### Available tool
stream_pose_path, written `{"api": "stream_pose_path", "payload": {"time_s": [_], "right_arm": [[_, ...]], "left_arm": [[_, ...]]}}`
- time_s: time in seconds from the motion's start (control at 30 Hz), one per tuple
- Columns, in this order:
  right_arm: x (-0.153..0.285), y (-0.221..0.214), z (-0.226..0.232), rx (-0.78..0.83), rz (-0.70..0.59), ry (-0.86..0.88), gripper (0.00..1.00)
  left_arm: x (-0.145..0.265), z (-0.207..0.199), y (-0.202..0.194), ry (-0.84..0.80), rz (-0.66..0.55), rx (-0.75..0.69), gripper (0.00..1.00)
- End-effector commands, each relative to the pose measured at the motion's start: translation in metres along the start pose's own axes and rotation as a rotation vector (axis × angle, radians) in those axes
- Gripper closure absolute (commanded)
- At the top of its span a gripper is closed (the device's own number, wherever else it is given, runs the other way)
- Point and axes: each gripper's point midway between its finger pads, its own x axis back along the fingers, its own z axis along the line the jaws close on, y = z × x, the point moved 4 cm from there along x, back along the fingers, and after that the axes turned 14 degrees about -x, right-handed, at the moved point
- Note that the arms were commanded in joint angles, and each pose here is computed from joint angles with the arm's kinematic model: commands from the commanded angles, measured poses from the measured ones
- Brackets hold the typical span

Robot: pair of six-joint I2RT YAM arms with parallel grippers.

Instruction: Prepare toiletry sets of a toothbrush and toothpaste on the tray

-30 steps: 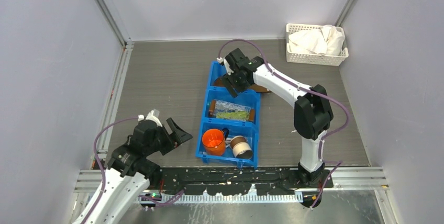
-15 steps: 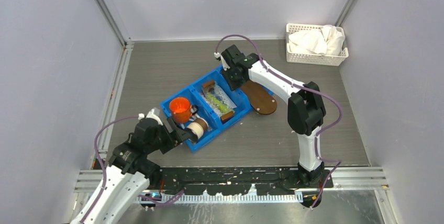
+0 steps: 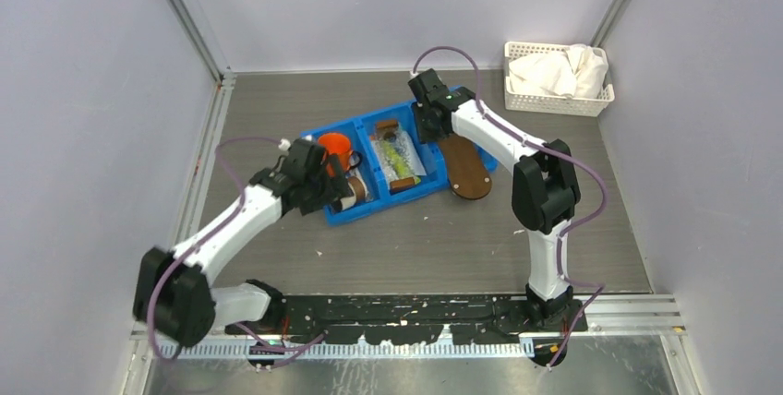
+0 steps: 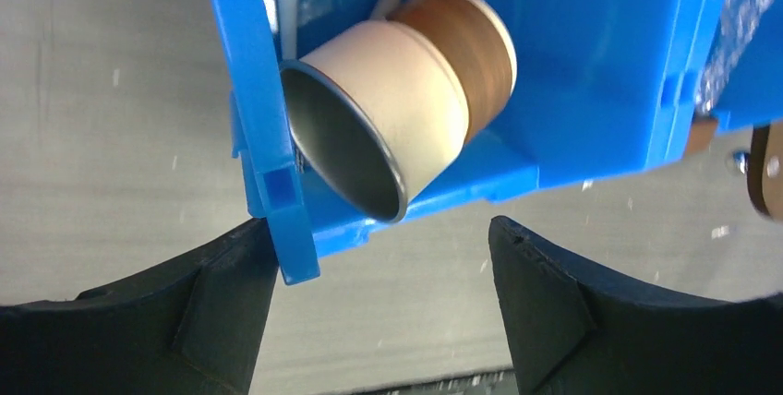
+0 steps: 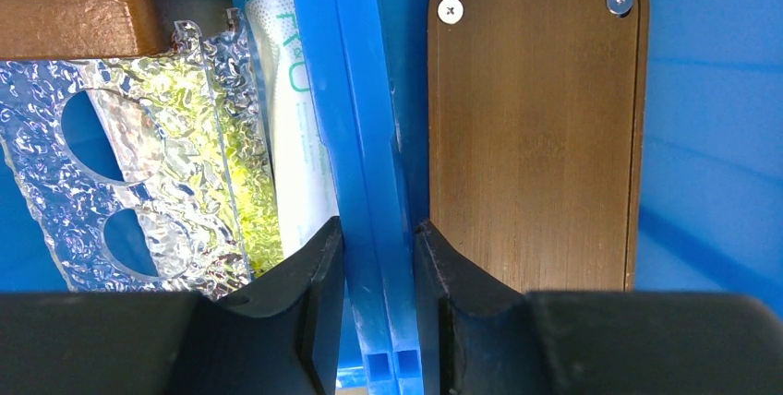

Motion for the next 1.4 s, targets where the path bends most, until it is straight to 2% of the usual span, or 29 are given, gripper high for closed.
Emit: {"api": "stream_pose_path", "payload": {"time_s": [0.0,0.2,0.33,0.47,0.6,0.67,0.77,0.83,0.87,0.9,0.93,1.03,1.2,1.37], "right_arm": [[-0.028,0.043,-0.06,-0.208,-0.114,-0.173,0.85],[-0.041,0.072,-0.074,-0.19,-0.113,-0.128,0.84],[-0.035,0.079,-0.069,-0.151,-0.112,-0.087,0.64],[0.013,0.084,-0.071,-0.202,-0.211,-0.055,0.38],[0.074,0.068,-0.092,-0.296,-0.322,-0.088,0.29],[0.096,0.05,-0.105,-0.399,-0.368,-0.096,0.3],[0.114,0.021,-0.122,-0.673,-0.368,0.06,0.37],[0.118,0.001,-0.14,-0.886,-0.386,0.181,0.3],[0.119,-0.01,-0.145,-0.985,-0.404,0.233,0.32],[0.119,-0.017,-0.148,-1.064,-0.438,0.284,0.39],[0.121,-0.027,-0.154,-1.134,-0.471,0.278,0.43],[0.105,-0.05,-0.16,-1.253,-0.468,0.27,0.38],[0.083,-0.064,-0.162,-1.404,-0.513,0.368,0.38],[0.064,-0.055,-0.162,-1.501,-0.554,0.46,0.37]], "left_arm": [[-0.024,-0.033,0.082,0.021,-0.161,-0.104,0.18],[-0.049,-0.043,0.135,0.1,-0.21,-0.136,0.24],[-0.049,-0.034,0.149,0.132,-0.204,-0.154,0.25],[-0.03,-0.029,0.137,0.102,-0.224,-0.152,0.25],[-0.007,-0.014,0.121,0.12,-0.262,-0.159,0.24],[0.002,-0.012,0.115,0.115,-0.272,-0.163,0.23],[0.007,-0.011,0.108,0.093,-0.26,-0.17,0.23],[0.007,-0.012,0.104,0.08,-0.239,-0.175,0.23],[0.005,-0.013,0.102,0.068,-0.229,-0.176,0.22],[0.003,-0.015,0.101,0.06,-0.218,-0.176,0.2],[0.0,-0.016,0.1,0.053,-0.207,-0.172,0.16],[-0.008,-0.019,0.099,0.04,-0.175,-0.161,0.02],[-0.019,-0.03,0.106,-0.127,-0.185,-0.093,0.0],[-0.015,-0.029,0.1,-0.148,-0.199,-0.09,0.0]]}}
